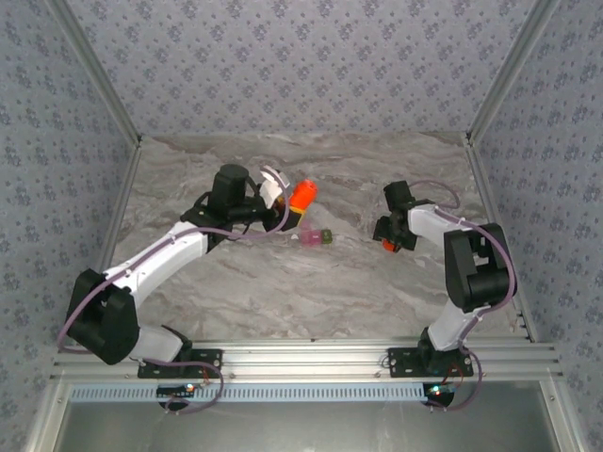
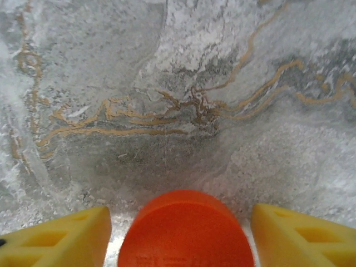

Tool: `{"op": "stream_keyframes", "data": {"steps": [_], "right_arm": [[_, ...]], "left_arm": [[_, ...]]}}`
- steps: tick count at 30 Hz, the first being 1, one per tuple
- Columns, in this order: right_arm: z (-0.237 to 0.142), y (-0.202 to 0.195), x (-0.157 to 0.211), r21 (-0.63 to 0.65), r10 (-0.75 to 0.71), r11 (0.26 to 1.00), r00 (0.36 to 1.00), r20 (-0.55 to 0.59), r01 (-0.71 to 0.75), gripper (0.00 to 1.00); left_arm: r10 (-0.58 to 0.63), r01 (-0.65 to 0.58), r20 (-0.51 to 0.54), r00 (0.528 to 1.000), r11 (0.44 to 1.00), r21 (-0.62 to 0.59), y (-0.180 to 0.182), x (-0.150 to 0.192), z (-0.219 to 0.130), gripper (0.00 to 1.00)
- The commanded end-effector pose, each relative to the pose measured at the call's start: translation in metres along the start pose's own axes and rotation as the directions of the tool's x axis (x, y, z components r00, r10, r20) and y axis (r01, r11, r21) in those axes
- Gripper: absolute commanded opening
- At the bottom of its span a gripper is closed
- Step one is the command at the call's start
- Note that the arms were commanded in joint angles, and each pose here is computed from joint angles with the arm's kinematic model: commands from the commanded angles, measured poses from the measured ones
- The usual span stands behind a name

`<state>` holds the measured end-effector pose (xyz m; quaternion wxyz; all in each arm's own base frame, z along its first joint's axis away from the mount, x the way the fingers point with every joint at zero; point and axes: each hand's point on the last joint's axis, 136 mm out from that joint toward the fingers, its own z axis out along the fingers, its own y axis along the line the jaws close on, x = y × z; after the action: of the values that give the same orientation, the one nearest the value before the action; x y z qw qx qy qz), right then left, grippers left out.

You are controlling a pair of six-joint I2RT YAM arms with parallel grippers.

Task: Sort the pills into containers

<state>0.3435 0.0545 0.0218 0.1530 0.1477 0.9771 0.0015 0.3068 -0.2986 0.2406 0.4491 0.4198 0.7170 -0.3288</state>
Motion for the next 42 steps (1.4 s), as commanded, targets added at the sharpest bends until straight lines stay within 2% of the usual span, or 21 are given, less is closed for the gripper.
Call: {"op": "stream_keyframes", "data": {"steps": [1, 5, 10, 14, 18, 25, 32, 42], "right_arm": [[0.004, -0.003, 0.007, 0.022, 0.009, 1.0, 1.0, -0.022, -0.009, 0.77], [-0.022, 0.009, -0.005, -0.05, 0.018, 0.999, 0.999, 0.029, -0.017, 0.8], [-0.072, 0.043, -0.019, -0.246, 0.031, 0.969, 0.996, 0.079, -0.011, 0.78], [-0.098, 0.073, -0.023, -0.388, 0.029, 0.921, 0.997, 0.068, -0.001, 0.77], [-0.104, 0.107, -0.017, -0.494, -0.004, 0.869, 0.999, 0.04, 0.024, 0.77], [-0.087, 0.148, 0.0, -0.55, -0.06, 0.834, 0.998, -0.016, 0.041, 0.76], [-0.07, 0.164, 0.007, -0.545, -0.051, 0.838, 0.997, -0.062, 0.009, 0.74], [-0.052, 0.17, 0.017, -0.493, -0.089, 0.869, 0.993, -0.076, 0.04, 0.7]], "left_arm": [[0.018, -0.017, 0.056, 0.998, 1.0, -0.024, 0.0, -0.018, -0.012, 0.0], [0.025, -0.024, 0.02, 0.999, 0.999, -0.032, -0.002, -0.009, -0.017, 0.0], [0.05, -0.055, -0.071, 0.996, 0.997, -0.062, -0.001, 0.017, -0.024, 0.0], [0.079, -0.091, -0.131, 0.988, 0.991, -0.094, 0.005, 0.037, -0.025, 0.0], [0.091, -0.113, -0.168, 0.982, 0.986, -0.126, 0.014, 0.052, -0.021, 0.0], [0.136, -0.179, -0.234, 0.963, 0.968, -0.177, 0.034, 0.078, -0.013, 0.0], [0.144, -0.195, -0.256, 0.956, 0.963, -0.184, 0.043, 0.093, -0.008, 0.0], [0.158, -0.205, -0.327, 0.932, 0.972, -0.113, 0.039, 0.119, 0.001, 0.0]]}}
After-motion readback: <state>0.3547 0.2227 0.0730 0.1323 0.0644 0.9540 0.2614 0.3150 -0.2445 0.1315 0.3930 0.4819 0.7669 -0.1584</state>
